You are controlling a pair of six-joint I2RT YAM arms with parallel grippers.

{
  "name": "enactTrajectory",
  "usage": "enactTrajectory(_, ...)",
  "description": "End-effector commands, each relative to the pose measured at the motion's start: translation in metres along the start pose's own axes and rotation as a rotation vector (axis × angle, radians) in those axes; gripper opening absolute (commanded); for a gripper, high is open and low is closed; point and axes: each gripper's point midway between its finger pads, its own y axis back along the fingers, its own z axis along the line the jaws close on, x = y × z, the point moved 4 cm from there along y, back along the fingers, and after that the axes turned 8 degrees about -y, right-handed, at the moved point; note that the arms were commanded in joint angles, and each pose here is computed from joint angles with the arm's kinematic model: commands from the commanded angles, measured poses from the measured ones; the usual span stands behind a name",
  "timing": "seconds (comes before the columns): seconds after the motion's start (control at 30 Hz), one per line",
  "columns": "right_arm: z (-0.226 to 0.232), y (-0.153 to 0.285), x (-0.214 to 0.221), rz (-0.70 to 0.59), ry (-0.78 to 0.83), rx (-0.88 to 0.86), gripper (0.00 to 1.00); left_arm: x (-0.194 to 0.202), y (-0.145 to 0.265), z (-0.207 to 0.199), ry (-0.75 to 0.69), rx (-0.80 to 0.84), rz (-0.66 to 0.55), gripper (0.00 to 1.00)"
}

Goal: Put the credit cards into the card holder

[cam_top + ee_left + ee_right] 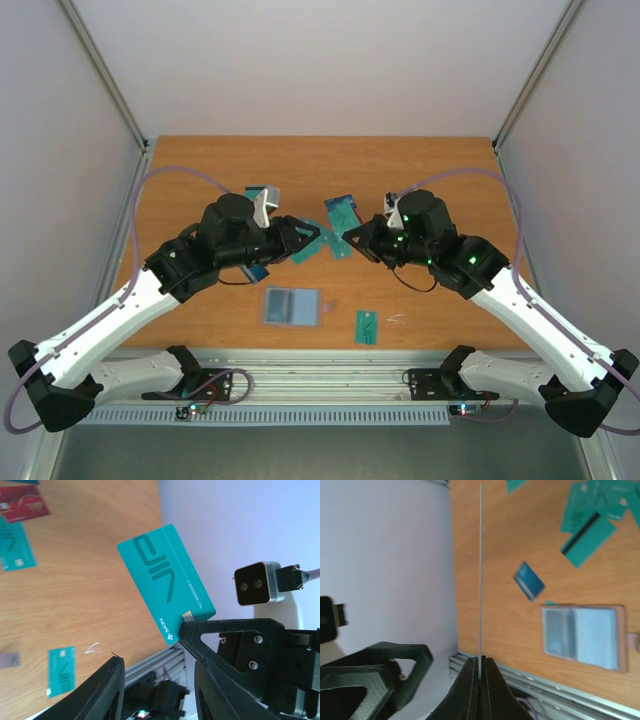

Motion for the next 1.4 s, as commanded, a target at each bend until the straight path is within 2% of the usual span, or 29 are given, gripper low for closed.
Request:
enactTrajectory(0.0,0.043,0.023,-0.016,-0.106,-0.007,-0.172,0.01,-0.026,0.010,-0.043,0.008,0.216,-0.112,0.40)
enactTrajectory(0.3,0.074,0.040,-0.018,-0.116,-0.072,-0.357,0.01,-0.048,0.016,-0.071,0.036,0.397,-0.225,0.39)
enactTrajectory(0.7,0.088,0.049,-0.018,-0.104,-0.113,-0.459,0.01,-0.065,0.018,-0.065,0.068,0.422,-0.297,0.35)
enactTrajectory(0.97,0.091,0.044,-0.013,-0.056,-0.108,-0.488,0.01,-0.074,0.014,-0.067,0.089,0.494,-0.311,0.33)
enactTrajectory(1.17,0.095,0.036,-0.007,0.006,-0.091,-0.509,0.01,-0.073,0.007,-0.069,0.091,0.512,-0.290,0.25)
enactTrajectory(1.37,0.092,0.035,-0.006,0.006,-0.087,-0.505,0.01,-0.072,0.008,-0.064,0.107,0.508,-0.302,0.07)
